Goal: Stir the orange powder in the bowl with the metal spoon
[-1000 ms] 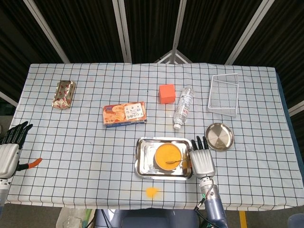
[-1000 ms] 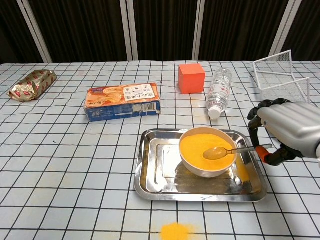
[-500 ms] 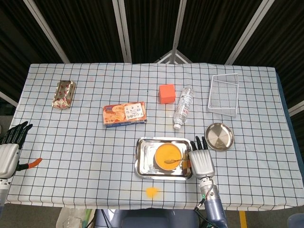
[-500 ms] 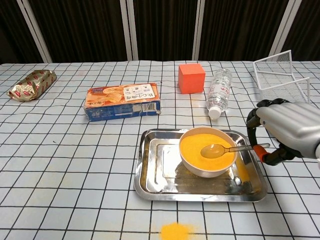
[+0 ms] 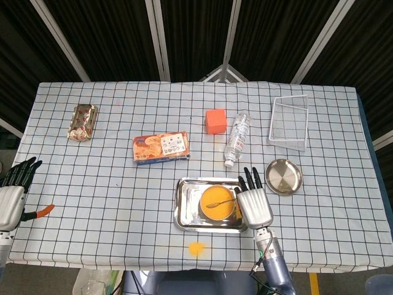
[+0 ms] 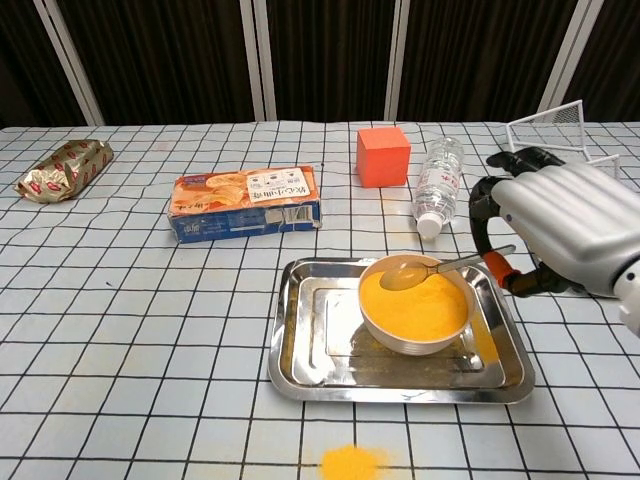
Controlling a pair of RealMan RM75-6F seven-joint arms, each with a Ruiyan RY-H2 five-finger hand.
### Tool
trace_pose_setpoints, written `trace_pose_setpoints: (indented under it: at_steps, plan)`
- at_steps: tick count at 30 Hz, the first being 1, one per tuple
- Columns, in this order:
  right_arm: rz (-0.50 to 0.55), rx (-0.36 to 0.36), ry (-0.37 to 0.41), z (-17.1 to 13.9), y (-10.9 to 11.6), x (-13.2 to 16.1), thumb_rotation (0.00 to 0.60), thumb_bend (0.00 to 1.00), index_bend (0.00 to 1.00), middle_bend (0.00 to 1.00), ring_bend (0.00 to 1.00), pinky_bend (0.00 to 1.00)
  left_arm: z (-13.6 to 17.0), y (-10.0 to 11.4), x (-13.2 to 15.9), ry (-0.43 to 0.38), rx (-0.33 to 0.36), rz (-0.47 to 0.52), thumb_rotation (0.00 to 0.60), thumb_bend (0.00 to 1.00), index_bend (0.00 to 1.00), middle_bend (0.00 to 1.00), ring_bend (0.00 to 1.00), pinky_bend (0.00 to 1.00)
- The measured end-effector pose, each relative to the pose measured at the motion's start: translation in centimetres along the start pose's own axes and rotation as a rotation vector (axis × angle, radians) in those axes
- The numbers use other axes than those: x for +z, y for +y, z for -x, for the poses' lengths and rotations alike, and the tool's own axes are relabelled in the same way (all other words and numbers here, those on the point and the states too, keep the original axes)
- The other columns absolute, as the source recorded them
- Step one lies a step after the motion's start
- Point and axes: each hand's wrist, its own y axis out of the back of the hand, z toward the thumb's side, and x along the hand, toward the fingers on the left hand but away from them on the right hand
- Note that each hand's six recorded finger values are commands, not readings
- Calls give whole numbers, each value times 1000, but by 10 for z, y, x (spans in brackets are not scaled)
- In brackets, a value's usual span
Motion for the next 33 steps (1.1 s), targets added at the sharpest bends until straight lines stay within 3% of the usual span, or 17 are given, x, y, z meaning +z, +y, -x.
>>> trace_pose_setpoints:
  at_steps: [8,14,23,33]
  plan:
    - [-276,-227,98,5,-2,-12,600,780,756,277,0,0,0,-1,0,-1,-3,2,600,22,0,0,0,0]
    - [-405,-333,152,4,-5,-20,600,780,762,283,0,0,0,-2,1,-2,-10,1,600,22,0,0,0,0]
    - [-525,-383,246,-7,-15,-13,600,780,767,285,0,0,1,-2,1,-1,-11,2,600,22,0,0,0,0]
    - [-644,-381,287,-14,-22,-14,600,780,767,285,0,0,1,-2,1,-2,-11,5,600,22,0,0,0,0]
